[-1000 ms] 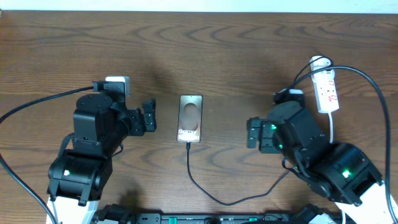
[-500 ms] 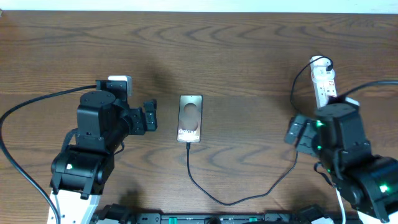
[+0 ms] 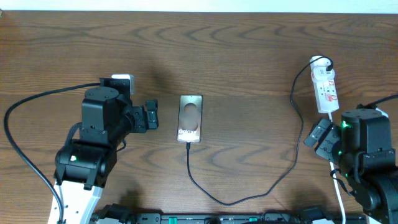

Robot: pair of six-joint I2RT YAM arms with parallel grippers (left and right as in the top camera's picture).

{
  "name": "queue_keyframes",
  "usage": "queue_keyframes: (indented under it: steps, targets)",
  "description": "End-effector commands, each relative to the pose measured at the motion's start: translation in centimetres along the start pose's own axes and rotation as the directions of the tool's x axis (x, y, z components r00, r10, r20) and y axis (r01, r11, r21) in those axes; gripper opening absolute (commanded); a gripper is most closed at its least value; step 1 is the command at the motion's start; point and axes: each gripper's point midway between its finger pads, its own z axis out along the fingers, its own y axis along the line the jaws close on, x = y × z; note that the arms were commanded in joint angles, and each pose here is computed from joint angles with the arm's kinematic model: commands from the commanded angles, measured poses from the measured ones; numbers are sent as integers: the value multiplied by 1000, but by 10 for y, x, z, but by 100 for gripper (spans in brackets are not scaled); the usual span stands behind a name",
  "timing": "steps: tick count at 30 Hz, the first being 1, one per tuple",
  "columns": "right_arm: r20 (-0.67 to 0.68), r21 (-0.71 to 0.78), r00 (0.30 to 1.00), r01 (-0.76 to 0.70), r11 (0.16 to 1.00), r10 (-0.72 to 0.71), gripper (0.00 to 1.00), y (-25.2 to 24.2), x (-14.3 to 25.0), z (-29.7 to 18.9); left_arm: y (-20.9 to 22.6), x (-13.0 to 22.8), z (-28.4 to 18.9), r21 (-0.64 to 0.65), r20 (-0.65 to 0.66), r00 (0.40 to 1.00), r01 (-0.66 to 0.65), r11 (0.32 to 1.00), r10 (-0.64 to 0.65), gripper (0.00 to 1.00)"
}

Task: Plug charger to phone and switch on socket
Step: 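Move the right gripper toward the white power strip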

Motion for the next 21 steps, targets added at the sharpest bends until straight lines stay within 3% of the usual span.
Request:
queue_keyframes:
  steps: [1, 21]
  targets:
    - [19, 2, 999, -25, 1000, 25, 99, -5, -5, -11, 3, 2, 4, -15, -17, 1000, 8, 1000, -9, 99]
    - [-60, 137, 997, -31, 990, 39, 99, -41, 18, -34, 6, 10, 19, -27, -73, 997, 10, 1000, -12, 99]
